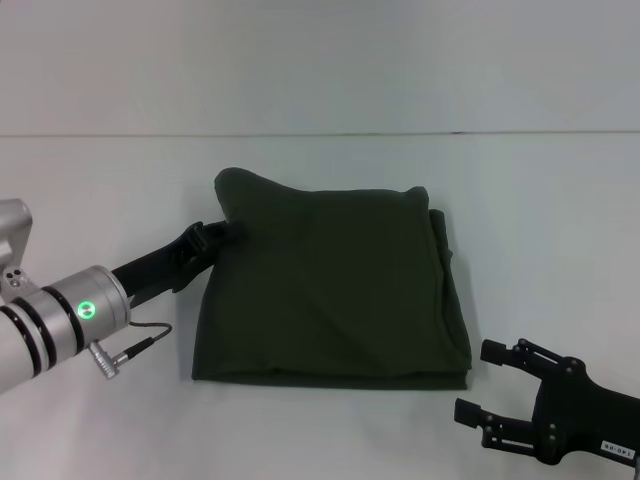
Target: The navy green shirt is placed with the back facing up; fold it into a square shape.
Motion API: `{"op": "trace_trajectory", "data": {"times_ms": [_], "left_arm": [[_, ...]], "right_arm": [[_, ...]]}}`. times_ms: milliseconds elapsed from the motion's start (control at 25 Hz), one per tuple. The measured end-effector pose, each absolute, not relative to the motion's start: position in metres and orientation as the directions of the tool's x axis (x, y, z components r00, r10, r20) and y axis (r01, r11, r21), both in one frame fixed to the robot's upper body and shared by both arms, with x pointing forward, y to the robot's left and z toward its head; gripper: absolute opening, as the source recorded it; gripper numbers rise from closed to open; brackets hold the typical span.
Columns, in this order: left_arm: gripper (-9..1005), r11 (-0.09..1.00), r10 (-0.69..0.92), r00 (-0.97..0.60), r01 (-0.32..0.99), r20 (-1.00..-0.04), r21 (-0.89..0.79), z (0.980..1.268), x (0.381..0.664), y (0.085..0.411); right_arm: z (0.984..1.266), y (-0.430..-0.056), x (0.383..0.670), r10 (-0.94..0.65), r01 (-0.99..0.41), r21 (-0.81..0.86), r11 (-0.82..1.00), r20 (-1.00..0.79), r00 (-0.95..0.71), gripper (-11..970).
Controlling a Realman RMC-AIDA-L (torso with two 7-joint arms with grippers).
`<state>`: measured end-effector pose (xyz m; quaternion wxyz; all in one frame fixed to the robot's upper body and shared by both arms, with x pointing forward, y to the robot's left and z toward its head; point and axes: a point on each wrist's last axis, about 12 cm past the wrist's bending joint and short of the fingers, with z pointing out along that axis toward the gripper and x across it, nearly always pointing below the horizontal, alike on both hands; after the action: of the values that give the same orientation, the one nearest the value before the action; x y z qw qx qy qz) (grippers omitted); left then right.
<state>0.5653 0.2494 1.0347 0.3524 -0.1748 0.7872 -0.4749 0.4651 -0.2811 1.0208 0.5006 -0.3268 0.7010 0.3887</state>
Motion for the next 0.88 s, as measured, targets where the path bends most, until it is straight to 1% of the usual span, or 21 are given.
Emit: {"op": "trace_trajectory", "data": {"times_ms": [40,240,280,360,480,560,600,640,680,760,880], "left_arm": [[39,0.491,-0.602,-0.690,0.077,-0.402,-0.868,1.035,0.564,0.250],[204,0.520,-0.562,-0.672,0.166,-0.482,-0.838,1.040,0.559,0.261],[237,0.533,-0.538,-0.661,0.213,-0.523,-0.818,1.043,0.557,0.265],[341,0.560,-0.490,-0.632,0.300,-0.601,-0.772,1.049,0.553,0.272],[498,0.598,-0.369,-0.552,0.475,-0.747,-0.646,1.062,0.544,0.285],[598,0.592,-0.258,-0.462,0.619,-0.849,-0.517,1.070,0.531,0.291],[648,0.584,-0.231,-0.437,0.653,-0.869,-0.483,1.071,0.527,0.292],[698,0.554,-0.166,-0.371,0.732,-0.914,-0.397,1.073,0.516,0.293],[748,0.529,-0.121,-0.324,0.779,-0.938,-0.337,1.072,0.505,0.293],[817,0.493,-0.056,-0.252,0.835,-0.966,-0.246,1.068,0.487,0.294],[921,0.488,-0.005,-0.199,0.855,-0.980,-0.176,1.054,0.461,0.295]], "right_arm": [[1.021,-0.281,0.465,-0.068,-0.847,0.218,0.486,-0.956,-0.285,928],[1.021,-0.281,0.466,-0.063,-0.845,0.215,0.490,-0.958,-0.280,928],[1.021,-0.281,0.466,-0.062,-0.845,0.214,0.490,-0.958,-0.279,928],[1.022,-0.281,0.466,-0.061,-0.846,0.211,0.490,-0.960,-0.275,928],[1.022,-0.282,0.466,-0.063,-0.847,0.195,0.494,-0.964,-0.259,928],[1.023,-0.282,0.466,-0.070,-0.853,0.164,0.496,-0.971,-0.227,928],[1.023,-0.282,0.465,-0.076,-0.857,0.140,0.495,-0.976,-0.203,928],[1.022,-0.282,0.463,-0.082,-0.861,0.112,0.497,-0.981,-0.175,928],[1.021,-0.282,0.462,-0.086,-0.861,0.091,0.500,-0.984,-0.153,927],[1.019,-0.280,0.457,-0.081,-0.855,0.061,0.516,-0.990,-0.119,927],[1.015,-0.279,0.453,-0.071,-0.838,0.053,0.542,-0.992,-0.108,927]]}}
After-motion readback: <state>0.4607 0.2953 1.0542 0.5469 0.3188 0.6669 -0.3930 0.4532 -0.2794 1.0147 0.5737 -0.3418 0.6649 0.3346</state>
